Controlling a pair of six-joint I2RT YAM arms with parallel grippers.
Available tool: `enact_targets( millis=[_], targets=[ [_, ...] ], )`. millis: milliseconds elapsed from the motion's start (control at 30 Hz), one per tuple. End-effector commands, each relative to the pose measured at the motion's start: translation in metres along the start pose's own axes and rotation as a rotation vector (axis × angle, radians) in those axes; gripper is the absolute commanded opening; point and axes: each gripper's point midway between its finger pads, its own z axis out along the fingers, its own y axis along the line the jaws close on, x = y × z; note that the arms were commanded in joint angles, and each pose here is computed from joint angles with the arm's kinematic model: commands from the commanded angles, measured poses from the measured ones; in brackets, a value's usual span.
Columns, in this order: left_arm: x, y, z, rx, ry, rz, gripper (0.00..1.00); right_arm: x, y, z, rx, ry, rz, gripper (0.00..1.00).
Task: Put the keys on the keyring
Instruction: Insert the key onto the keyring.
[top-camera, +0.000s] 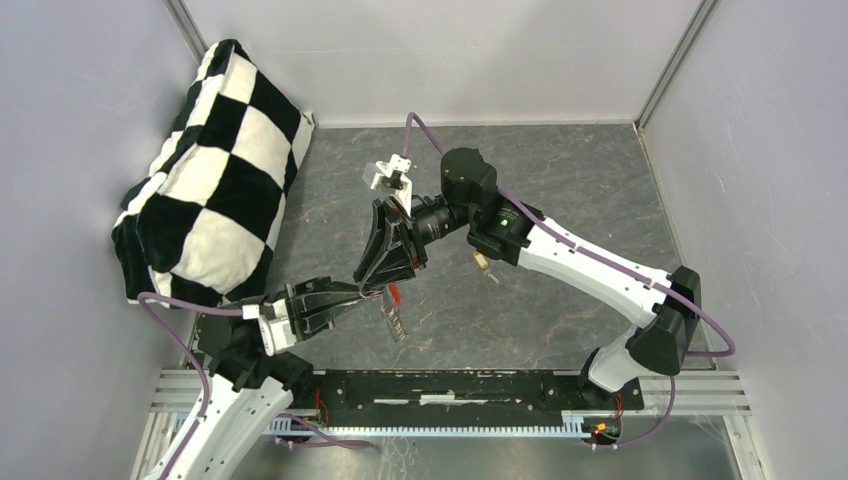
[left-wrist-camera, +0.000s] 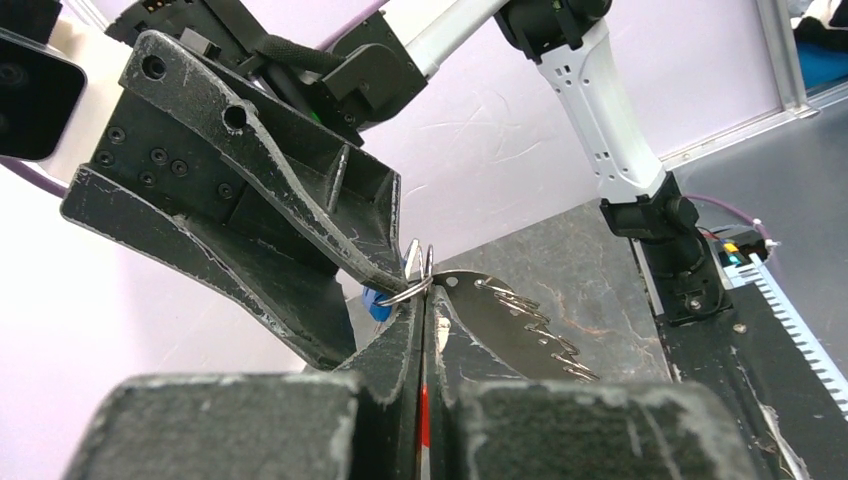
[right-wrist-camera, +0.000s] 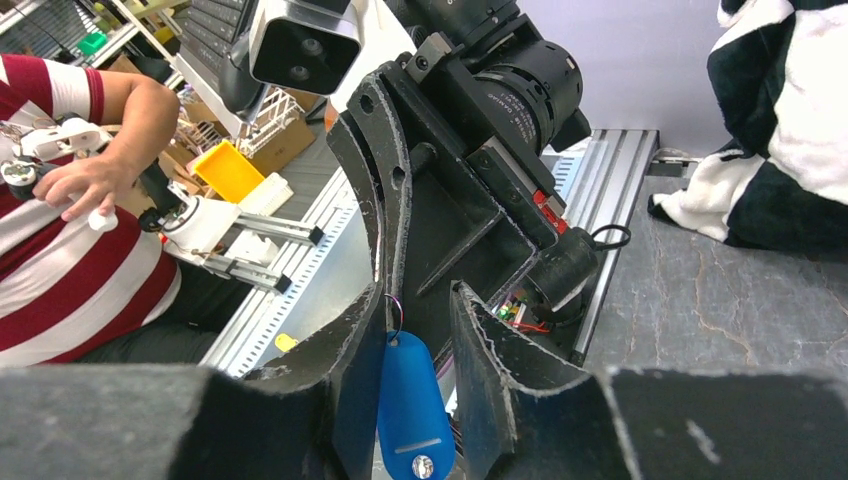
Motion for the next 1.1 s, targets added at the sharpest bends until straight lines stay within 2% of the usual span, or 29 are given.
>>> enact_targets(
  millis=[0, 167, 400, 667, 1067],
  targets=[
    [-0.03, 0.023, 0.001, -0.109, -0.078, 0.105, 0.02, 0.005, 0.002, 0.005, -0.034, 0.005, 0.075, 0.37],
    [-0.028, 0.022, 0.001, -0.102, -0.078, 0.102, 0.02, 0.0, 0.001, 0.004, -0.036, -0.003, 0.088, 0.37],
    [-0.028, 0.023, 0.002, -0.101, -0.082, 0.108, 0.02, 0.002, -0.002, 0.004, -0.024, 0.023, 0.094, 0.44],
    [-0.03, 0.021, 0.002, -0.091, -0.077, 0.123, 0.02, -0.001, 0.0, 0.003, -0.015, 0.041, 0.084, 0.45],
    [-0.034, 0.021, 0.002, -0.081, -0.078, 0.138, 0.02, -0.009, 0.014, -0.002, -0.072, -0.021, 0.085, 0.45]
  ],
)
